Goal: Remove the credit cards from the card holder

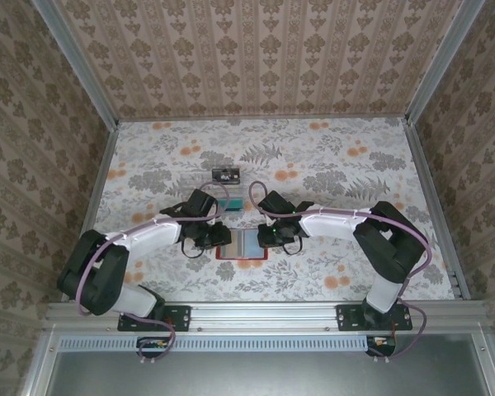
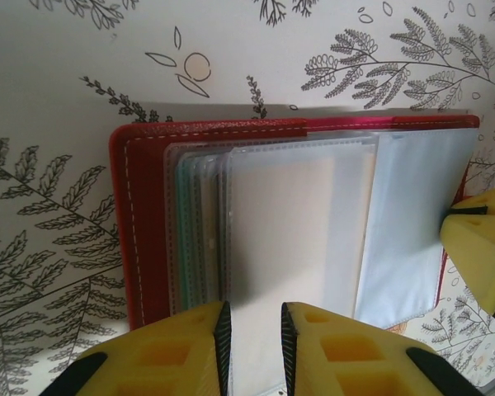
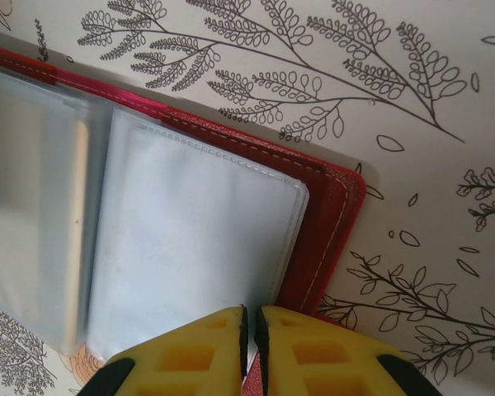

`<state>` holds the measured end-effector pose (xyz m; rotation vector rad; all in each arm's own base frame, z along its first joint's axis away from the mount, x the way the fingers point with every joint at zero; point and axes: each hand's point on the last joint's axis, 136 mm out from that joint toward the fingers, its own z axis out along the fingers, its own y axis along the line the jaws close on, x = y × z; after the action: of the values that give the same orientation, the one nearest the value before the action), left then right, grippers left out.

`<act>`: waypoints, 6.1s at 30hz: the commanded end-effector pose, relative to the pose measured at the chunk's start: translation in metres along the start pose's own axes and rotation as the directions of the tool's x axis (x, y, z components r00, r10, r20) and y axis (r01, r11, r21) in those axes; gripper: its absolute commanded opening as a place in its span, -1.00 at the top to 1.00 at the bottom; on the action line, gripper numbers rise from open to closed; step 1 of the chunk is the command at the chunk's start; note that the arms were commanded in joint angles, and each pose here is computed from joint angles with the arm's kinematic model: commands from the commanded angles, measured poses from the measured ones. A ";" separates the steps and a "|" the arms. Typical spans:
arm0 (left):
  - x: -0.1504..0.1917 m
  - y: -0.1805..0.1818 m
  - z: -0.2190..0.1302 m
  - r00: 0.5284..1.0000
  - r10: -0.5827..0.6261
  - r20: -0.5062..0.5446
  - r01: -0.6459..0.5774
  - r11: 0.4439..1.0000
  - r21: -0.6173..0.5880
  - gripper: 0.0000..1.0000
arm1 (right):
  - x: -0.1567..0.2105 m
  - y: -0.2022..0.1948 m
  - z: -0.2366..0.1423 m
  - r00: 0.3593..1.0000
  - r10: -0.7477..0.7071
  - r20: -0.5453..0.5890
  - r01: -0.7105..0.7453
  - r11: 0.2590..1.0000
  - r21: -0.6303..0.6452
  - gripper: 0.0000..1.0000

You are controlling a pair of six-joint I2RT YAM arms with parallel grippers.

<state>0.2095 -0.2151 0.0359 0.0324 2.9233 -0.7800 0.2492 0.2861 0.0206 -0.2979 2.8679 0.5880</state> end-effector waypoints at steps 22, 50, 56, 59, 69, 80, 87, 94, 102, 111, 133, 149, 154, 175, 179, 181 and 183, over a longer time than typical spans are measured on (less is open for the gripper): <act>0.011 0.011 0.009 0.998 -0.011 -0.057 0.008 0.999 -0.054 0.63 | -0.024 0.035 -0.017 0.997 0.061 0.056 -0.054 0.992 -0.113 0.59; 0.013 0.003 0.011 0.996 -0.004 -0.091 0.002 1.000 -0.024 0.25 | 0.006 -0.019 -0.001 0.999 0.040 0.024 -0.042 0.992 0.118 0.41; 0.011 -0.019 0.008 0.996 0.023 -0.081 -0.015 0.995 0.095 0.10 | 0.009 -0.019 0.006 0.999 0.042 0.011 -0.043 0.992 0.116 0.41; 0.009 -0.028 0.004 0.997 0.037 -0.066 -0.028 0.990 0.135 0.09 | 0.009 -0.019 0.007 0.999 0.046 0.011 -0.047 0.992 0.114 0.41; 0.006 -0.045 -0.003 0.997 0.059 -0.045 -0.048 0.975 0.215 0.09 | 0.011 -0.020 0.009 0.999 0.051 0.006 -0.051 0.992 0.114 0.41; -0.002 -0.074 -0.013 0.995 0.102 -0.009 -0.094 0.948 0.305 0.12 | 0.008 -0.019 0.006 0.999 0.048 0.018 -0.049 0.993 0.111 0.41; 0.006 -0.086 0.001 0.990 0.130 -0.057 -0.106 0.942 0.320 0.17 | -0.002 -0.018 -0.006 0.997 0.047 0.065 -0.054 0.992 0.117 0.41; 0.007 -0.084 0.001 0.989 0.137 -0.056 -0.114 0.946 0.303 0.18 | -0.013 -0.013 -0.018 0.993 0.045 0.106 -0.056 0.994 0.097 0.41; 0.009 -0.083 0.005 0.988 0.139 -0.073 -0.111 0.947 0.301 0.16 | -0.030 -0.013 -0.034 0.983 0.059 0.175 -0.076 0.993 0.093 0.39; 0.011 -0.093 0.016 0.981 0.167 -0.101 -0.132 0.949 0.286 0.21 | -0.035 -0.010 -0.047 0.975 0.065 0.210 -0.081 0.994 0.069 0.39; 0.012 0.006 -0.009 0.997 -0.073 -0.011 0.074 0.993 0.094 1.00 | -0.022 0.049 -0.016 0.986 0.148 0.083 -0.130 0.972 -0.197 0.46; 0.012 0.000 -0.006 0.998 -0.069 0.006 0.068 0.989 0.134 1.00 | -0.006 0.055 0.011 0.981 0.190 -0.031 -0.192 0.950 -0.246 0.57; 0.015 0.004 -0.001 0.997 -0.078 -0.003 0.078 0.991 0.110 1.00 | -0.002 0.053 0.018 0.980 0.193 -0.052 -0.200 0.950 -0.239 0.56; 0.029 0.023 0.011 0.990 -0.132 -0.049 0.134 0.990 0.039 1.00 | 0.000 0.062 0.027 0.976 0.197 -0.093 -0.216 0.933 -0.287 0.60; 0.030 0.024 0.010 0.990 -0.135 -0.049 0.136 0.990 0.031 1.00 | 0.000 0.060 0.026 0.975 0.203 -0.091 -0.220 0.934 -0.283 0.88; 0.031 0.028 0.009 0.988 -0.146 -0.048 0.146 0.989 0.006 1.00 | 0.001 0.055 0.024 0.976 0.205 -0.079 -0.218 0.940 -0.262 1.00; 0.032 0.034 0.008 0.986 -0.157 -0.052 0.156 0.987 -0.025 1.00 | 0.001 0.048 0.022 0.976 0.208 -0.068 -0.218 0.945 -0.244 1.00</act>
<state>0.1934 -0.2071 0.0254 -0.1078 2.9153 -0.9202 0.2458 0.3476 0.0240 -0.0401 2.8631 1.0418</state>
